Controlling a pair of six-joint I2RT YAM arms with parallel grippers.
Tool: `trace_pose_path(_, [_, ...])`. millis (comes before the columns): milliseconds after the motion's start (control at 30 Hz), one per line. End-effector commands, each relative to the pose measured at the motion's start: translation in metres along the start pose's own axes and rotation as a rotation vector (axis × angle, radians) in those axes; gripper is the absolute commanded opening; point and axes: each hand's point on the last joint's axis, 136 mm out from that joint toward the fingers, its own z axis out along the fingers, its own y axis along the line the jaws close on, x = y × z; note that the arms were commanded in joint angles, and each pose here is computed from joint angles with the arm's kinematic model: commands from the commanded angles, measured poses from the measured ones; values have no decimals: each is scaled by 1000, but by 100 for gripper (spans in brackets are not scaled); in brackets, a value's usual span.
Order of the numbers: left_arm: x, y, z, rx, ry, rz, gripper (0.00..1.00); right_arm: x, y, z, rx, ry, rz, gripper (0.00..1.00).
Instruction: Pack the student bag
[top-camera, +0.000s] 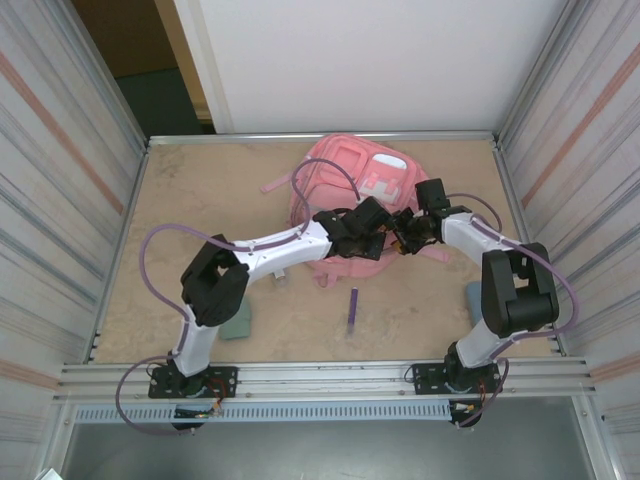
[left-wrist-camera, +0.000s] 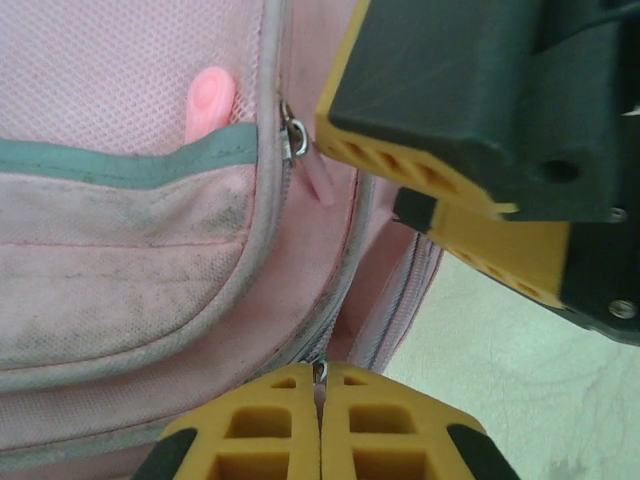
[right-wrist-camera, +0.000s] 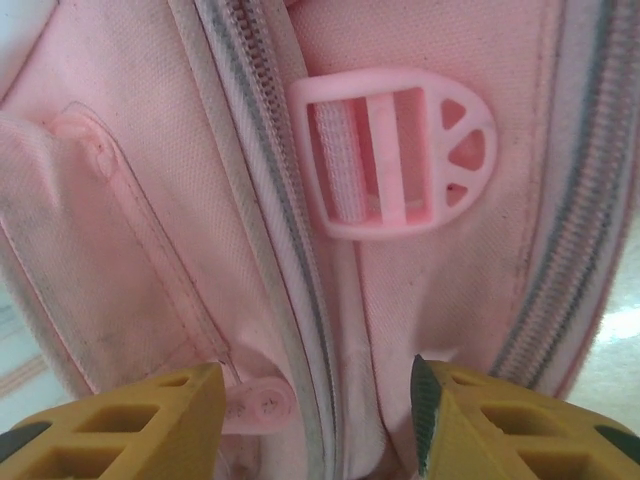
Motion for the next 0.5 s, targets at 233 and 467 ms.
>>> trace_pose_path(233, [-36,-40,-48,178,-153,57,0,7,18,1,-52,36,3,7])
trace_pose_path(467, [-16,-5,-53,58,-158,88,0,-16,21,-17,-100,18,42,0])
